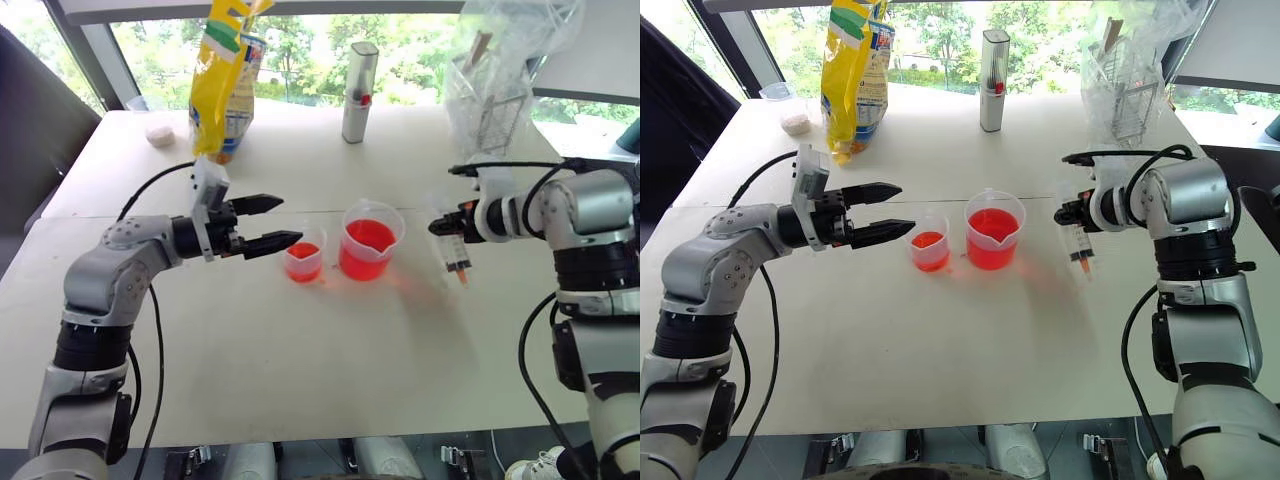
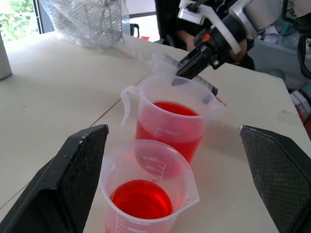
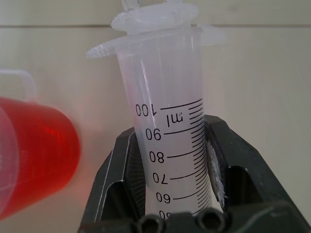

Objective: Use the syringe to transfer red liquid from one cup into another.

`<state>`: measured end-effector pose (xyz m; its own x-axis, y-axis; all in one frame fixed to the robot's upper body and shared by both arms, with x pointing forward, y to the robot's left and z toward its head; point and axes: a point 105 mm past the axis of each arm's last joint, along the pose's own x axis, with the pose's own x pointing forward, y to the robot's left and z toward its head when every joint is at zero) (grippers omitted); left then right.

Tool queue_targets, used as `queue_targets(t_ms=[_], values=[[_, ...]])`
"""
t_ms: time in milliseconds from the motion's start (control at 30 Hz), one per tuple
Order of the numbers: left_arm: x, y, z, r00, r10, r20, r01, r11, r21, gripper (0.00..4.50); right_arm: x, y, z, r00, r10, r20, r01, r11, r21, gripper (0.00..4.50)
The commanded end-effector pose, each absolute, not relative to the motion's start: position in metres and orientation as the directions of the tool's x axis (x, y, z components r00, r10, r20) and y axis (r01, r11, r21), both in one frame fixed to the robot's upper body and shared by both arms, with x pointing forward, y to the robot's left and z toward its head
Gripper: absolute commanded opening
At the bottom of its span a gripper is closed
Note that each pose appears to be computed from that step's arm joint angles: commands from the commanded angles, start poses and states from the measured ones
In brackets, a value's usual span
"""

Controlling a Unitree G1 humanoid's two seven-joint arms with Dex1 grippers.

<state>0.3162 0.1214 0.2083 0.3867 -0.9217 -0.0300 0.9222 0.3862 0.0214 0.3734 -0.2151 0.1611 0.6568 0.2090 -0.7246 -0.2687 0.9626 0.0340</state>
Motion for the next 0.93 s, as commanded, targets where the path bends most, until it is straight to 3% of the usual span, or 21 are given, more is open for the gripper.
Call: queue_targets(t_ms=[33, 167, 367, 400, 667, 800, 933], values=[[0.311, 0.120, 0.217, 0.381, -0.925, -0.014, 0.923, 0.379, 0.074, 4.41, 0.373, -0.217, 0.155, 0.648, 0.197, -0.736, -0.256, 0.966, 0.033, 1.35], [0.309, 0.118, 0.217, 0.376, -0.927, -0.010, 0.925, 0.374, 0.072, 4.41, 0.374, -0.217, 0.140, 0.636, 0.193, -0.747, -0.245, 0.969, 0.041, 1.35], [0.309, 0.117, 0.218, 0.370, -0.929, -0.011, 0.927, 0.368, 0.071, 4.50, 0.373, -0.215, 0.141, 0.643, 0.202, -0.739, -0.250, 0.967, 0.046, 4.27], [0.309, 0.117, 0.218, 0.369, -0.929, -0.011, 0.927, 0.368, 0.071, 4.50, 0.372, -0.214, 0.144, 0.647, 0.205, -0.734, -0.257, 0.965, 0.043, 4.40], [0.305, 0.124, 0.223, 0.360, -0.933, -0.027, 0.931, 0.357, 0.077, 4.50, 0.339, -0.211, 0.210, 0.726, 0.317, -0.611, -0.460, 0.883, -0.088, 4.40], [0.302, 0.128, 0.223, 0.361, -0.931, -0.056, 0.930, 0.355, 0.095, 4.50, 0.310, -0.204, 0.241, 0.716, 0.420, -0.558, -0.565, 0.817, -0.111, 4.40], [0.298, 0.130, 0.222, 0.347, -0.935, -0.077, 0.935, 0.339, 0.100, 4.50, 0.285, -0.200, 0.251, 0.681, 0.481, -0.553, -0.642, 0.754, -0.135, 4.40]])
